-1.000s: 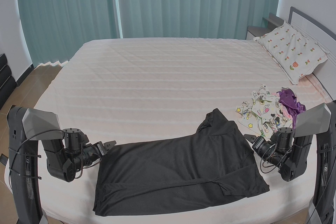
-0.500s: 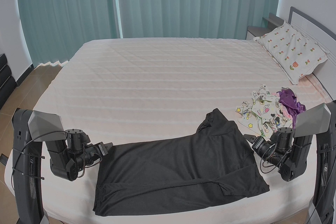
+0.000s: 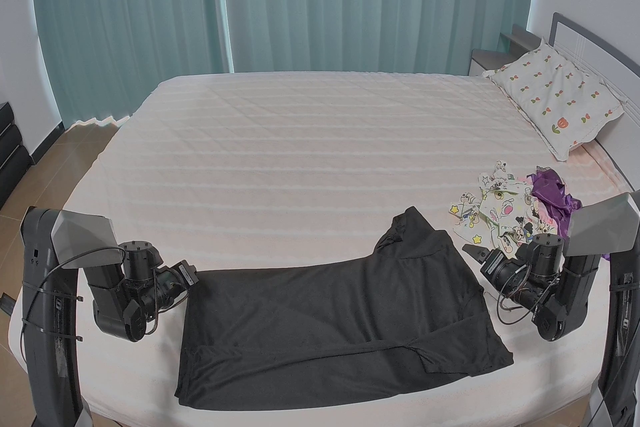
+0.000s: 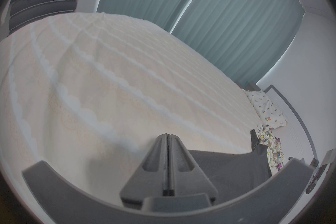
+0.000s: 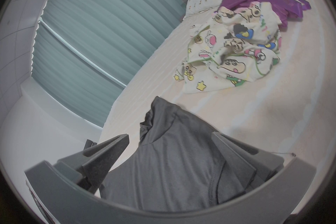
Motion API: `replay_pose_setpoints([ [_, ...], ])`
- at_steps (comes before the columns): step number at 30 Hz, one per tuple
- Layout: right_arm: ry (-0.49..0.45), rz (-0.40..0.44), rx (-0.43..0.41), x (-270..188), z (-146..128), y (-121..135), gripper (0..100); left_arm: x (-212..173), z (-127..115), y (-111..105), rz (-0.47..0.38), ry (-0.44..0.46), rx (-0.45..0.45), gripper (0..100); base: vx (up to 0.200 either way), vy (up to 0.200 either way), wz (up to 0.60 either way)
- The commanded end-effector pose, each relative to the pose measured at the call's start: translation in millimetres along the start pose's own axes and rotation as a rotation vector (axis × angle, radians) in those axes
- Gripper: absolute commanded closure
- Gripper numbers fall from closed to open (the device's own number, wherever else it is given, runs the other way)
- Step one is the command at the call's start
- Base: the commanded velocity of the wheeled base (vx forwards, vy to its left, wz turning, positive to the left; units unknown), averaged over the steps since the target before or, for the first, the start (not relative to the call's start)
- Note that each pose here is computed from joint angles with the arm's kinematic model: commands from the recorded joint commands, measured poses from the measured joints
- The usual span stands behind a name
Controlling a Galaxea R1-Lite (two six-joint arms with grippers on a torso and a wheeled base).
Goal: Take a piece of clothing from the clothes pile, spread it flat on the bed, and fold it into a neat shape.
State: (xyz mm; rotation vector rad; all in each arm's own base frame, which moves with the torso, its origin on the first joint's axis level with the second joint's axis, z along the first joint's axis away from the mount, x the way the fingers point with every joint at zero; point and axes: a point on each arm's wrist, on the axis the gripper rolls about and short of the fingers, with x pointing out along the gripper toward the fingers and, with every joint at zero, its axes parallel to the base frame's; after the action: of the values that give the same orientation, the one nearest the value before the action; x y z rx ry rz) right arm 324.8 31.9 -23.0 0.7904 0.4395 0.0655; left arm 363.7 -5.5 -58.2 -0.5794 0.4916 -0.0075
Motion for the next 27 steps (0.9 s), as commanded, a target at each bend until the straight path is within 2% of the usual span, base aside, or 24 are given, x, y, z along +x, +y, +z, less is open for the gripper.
replay_pose_setpoints([
  [1,-0.021,0.057,-0.044,1,12,17,0,-1,3,-1,0.002,-0.039,-0.007,100,0.000,0.000,0.00],
  [3,-0.021,0.057,-0.044,1,12,17,0,-1,3,-1,0.002,-0.039,-0.007,100,0.000,0.000,0.00],
  [4,0.005,0.058,-0.116,13,20,19,0,-1,3,0,-0.002,-0.045,-0.006,100,0.000,0.000,0.00],
  [5,0.019,0.062,-0.134,20,22,21,0,-1,3,-1,-0.003,-0.046,-0.008,100,0.000,0.000,0.00],
  [10,0.070,0.072,-0.164,55,31,32,0,-3,3,-2,-0.005,-0.043,-0.030,100,0.000,0.000,0.00],
  [12,0.088,0.061,-0.200,71,35,33,0,-4,4,-1,-0.004,-0.044,-0.034,100,0.000,0.000,0.00],
  [13,0.099,0.048,-0.231,82,38,31,0,-4,4,-1,-0.002,-0.044,-0.036,100,0.000,0.000,0.00],
  [16,0.108,0.042,-0.254,89,40,30,0,-4,4,-1,-0.002,-0.044,-0.045,100,0.000,0.000,0.00],
  [17,0.141,0.035,-0.296,99,41,27,0,-4,4,-2,-0.005,-0.044,-0.071,100,0.000,0.000,0.00],
  [20,0.218,0.073,-0.329,106,37,22,0,-5,5,-2,-0.005,-0.046,-0.077,100,0.000,0.000,0.00],
  [24,0.242,0.068,-0.385,117,36,18,0,-7,2,0,0.002,-0.034,-0.087,100,0.000,0.000,0.00],
  [27,0.248,0.065,-0.392,123,38,19,0,-7,3,-1,-0.005,-0.043,-0.087,100,0.000,0.000,0.00],
])
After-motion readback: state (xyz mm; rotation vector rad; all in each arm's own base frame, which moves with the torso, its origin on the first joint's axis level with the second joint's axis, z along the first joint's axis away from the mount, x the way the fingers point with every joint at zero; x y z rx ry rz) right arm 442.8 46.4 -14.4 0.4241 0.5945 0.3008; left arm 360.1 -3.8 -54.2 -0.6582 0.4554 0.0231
